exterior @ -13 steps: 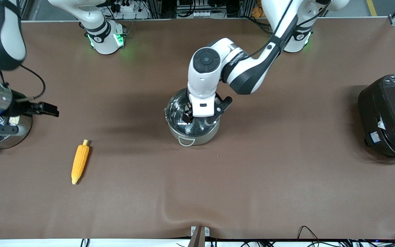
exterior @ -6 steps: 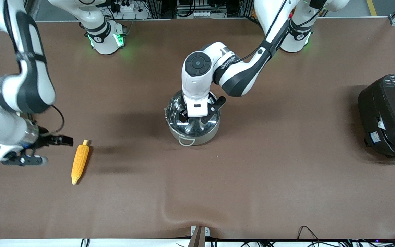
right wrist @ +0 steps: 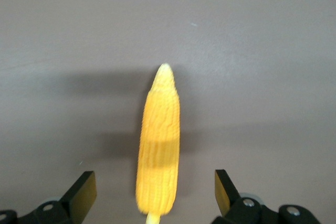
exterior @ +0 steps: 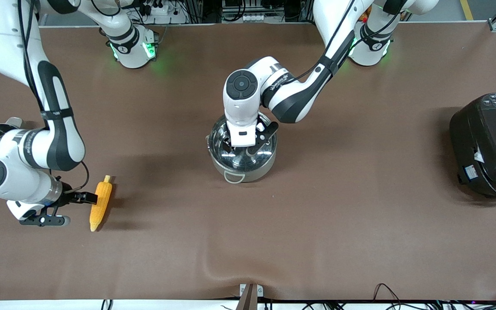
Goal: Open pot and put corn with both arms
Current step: 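Grasp the lid knob with the left gripper while the right gripper reaches the corn, then lift the lid off with the left gripper while the right gripper grasps the corn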
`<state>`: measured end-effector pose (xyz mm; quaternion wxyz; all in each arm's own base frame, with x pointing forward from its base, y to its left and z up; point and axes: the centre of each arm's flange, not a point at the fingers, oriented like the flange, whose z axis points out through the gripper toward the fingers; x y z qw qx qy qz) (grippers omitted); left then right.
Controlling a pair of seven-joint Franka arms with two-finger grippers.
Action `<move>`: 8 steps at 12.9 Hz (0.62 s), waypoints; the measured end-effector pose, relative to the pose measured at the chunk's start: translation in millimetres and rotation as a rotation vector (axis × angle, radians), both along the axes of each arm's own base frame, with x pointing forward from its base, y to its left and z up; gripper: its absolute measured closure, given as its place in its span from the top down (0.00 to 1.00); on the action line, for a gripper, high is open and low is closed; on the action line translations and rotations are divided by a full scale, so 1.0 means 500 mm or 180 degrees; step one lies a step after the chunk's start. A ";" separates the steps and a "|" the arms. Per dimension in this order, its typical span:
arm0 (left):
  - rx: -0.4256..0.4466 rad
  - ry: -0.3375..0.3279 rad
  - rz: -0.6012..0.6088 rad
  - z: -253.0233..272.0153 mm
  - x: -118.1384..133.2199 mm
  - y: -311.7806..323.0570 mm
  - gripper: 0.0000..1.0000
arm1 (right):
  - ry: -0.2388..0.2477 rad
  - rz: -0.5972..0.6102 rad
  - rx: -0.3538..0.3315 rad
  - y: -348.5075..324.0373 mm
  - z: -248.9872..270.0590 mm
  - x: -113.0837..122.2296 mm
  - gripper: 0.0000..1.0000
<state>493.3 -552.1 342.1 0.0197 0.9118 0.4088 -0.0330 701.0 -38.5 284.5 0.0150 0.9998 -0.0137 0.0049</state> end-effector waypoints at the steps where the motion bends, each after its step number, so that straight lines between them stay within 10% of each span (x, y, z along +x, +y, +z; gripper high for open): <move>1: 0.0001 0.0001 -0.0006 0.000 -0.002 -0.002 0.89 | 0.0004 0.0004 -0.0002 0.000 -0.015 0.002 1.00; 8: 0.0053 0.0042 -0.0039 0.001 -0.015 -0.006 0.53 | 0.0043 0.0106 -0.0023 -0.005 -0.109 0.002 1.00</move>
